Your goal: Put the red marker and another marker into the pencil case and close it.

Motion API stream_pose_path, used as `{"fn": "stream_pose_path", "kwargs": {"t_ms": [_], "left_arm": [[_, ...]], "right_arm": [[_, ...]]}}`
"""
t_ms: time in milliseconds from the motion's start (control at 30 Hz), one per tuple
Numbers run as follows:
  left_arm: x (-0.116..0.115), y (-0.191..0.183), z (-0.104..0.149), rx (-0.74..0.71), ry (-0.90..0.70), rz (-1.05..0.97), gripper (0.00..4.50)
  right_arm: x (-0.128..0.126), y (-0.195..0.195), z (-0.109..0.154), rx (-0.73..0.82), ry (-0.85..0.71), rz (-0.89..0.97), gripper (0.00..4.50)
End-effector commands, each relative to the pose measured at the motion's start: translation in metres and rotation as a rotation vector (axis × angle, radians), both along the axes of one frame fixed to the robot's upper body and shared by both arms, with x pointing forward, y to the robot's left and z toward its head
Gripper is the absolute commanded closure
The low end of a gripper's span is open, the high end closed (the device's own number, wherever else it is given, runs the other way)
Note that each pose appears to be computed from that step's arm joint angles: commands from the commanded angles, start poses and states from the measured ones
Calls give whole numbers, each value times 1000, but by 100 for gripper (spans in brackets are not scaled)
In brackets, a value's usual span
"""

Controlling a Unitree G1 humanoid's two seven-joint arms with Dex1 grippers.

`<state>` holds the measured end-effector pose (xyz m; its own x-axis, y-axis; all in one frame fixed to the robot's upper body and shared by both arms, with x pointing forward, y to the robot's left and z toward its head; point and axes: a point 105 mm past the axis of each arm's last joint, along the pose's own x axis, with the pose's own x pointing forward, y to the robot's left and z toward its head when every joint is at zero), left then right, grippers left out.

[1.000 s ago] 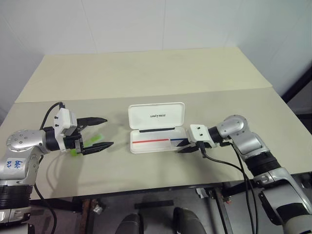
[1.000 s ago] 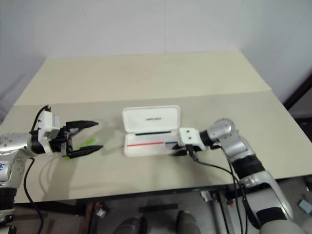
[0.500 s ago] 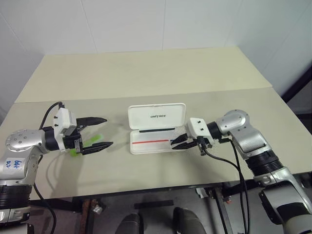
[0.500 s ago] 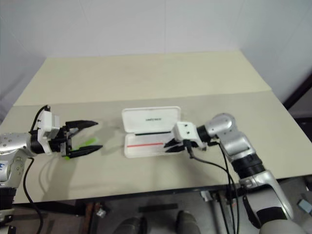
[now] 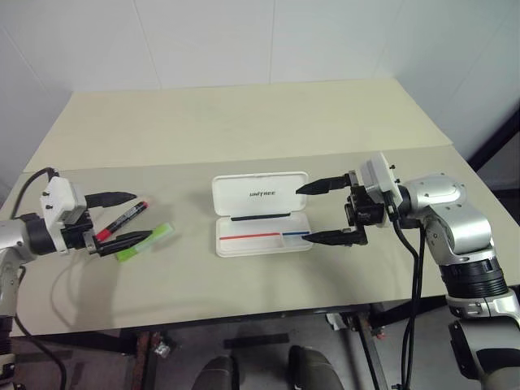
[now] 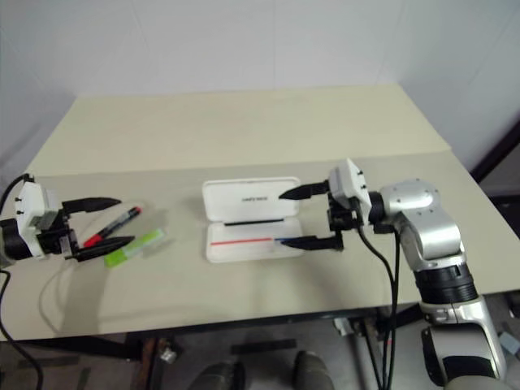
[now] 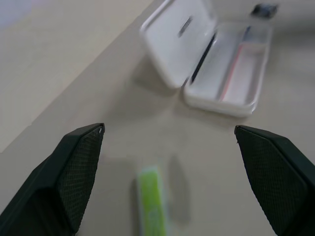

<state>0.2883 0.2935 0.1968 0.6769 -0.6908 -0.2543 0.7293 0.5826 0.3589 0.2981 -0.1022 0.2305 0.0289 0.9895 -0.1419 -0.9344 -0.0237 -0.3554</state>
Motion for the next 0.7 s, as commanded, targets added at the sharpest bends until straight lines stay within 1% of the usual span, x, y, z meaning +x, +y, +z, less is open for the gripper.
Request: {"fn": "stream_pose_path", "kwargs": {"t_ms": [33,200,333,467,567,700], "left_arm": [[6,32,10,65,4,164,0],[18,58,-2,113,162,324,0],[25,60,-13,82,290,358,0],[37,65,-21,77,343,410,0],[49,67,-28,112,367,451,0],[64,64,-30,153,376,458,0]], "right_arm": [[-4,4,23,58,-66,4,3],[-4,11,19,65,-74,1,3],[-7,15,19,73,-81,0,3],[-8,16,22,86,-94,-14,3],[-9,17,24,92,-100,-24,3],[-11,16,24,99,-103,-38,3]]}}
